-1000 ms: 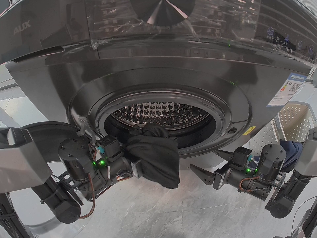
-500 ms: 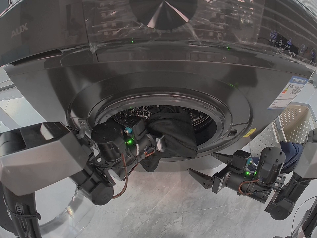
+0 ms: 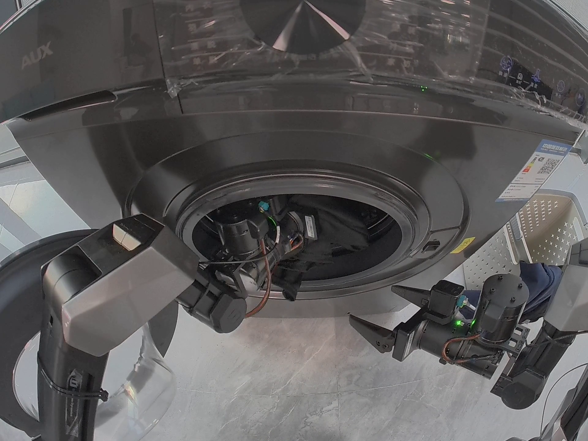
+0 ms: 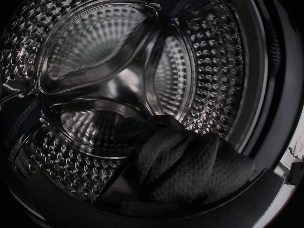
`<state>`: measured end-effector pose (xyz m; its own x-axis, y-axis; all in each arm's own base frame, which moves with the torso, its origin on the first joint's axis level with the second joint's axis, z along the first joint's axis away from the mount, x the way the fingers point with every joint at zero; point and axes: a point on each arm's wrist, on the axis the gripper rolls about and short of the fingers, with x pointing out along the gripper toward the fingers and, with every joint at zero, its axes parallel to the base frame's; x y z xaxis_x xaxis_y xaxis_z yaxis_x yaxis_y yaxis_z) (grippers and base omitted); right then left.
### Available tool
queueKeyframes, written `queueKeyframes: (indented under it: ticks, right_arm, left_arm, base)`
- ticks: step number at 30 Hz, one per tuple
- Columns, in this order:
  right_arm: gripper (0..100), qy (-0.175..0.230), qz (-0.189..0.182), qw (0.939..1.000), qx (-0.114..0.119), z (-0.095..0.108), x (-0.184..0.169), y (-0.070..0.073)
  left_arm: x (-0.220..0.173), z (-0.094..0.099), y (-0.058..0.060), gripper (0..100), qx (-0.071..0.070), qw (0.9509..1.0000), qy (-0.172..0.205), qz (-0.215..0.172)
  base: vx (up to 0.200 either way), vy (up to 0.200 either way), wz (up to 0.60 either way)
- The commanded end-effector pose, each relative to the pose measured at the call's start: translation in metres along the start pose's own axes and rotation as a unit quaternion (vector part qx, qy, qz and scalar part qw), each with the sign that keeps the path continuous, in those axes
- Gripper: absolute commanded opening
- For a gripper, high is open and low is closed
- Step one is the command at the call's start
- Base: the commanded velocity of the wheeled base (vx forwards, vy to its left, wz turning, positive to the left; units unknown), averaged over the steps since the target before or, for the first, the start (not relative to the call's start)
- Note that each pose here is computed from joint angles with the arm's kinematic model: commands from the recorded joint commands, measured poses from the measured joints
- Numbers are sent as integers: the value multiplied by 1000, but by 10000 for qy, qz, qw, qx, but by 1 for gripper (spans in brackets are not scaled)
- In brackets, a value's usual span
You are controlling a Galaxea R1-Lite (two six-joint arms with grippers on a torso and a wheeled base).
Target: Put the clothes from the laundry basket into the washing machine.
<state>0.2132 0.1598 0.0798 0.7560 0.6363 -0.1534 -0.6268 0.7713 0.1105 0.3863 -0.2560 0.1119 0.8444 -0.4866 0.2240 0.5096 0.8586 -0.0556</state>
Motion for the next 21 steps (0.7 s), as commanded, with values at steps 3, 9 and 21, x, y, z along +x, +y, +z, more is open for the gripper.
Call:
queueKeyframes:
  ticks: [3, 9, 21]
  right_arm:
    - [100, 94, -15, 10000, -1, -4, -2, 0]
    - [100, 148, -20, 9999, 2, -6, -1, -1]
    - [100, 153, -36, 9999, 7, -7, -1, -2]
  left_arm:
    - [39, -14, 28, 0, -29, 9976, -174, 673]
    - [43, -10, 34, 0, -114, 9967, -286, 747]
    - [28, 2, 23, 100, -612, 9952, 216, 736]
  base:
    - [0, 0, 0]
    - [0, 0, 0]
    - [0, 0, 0]
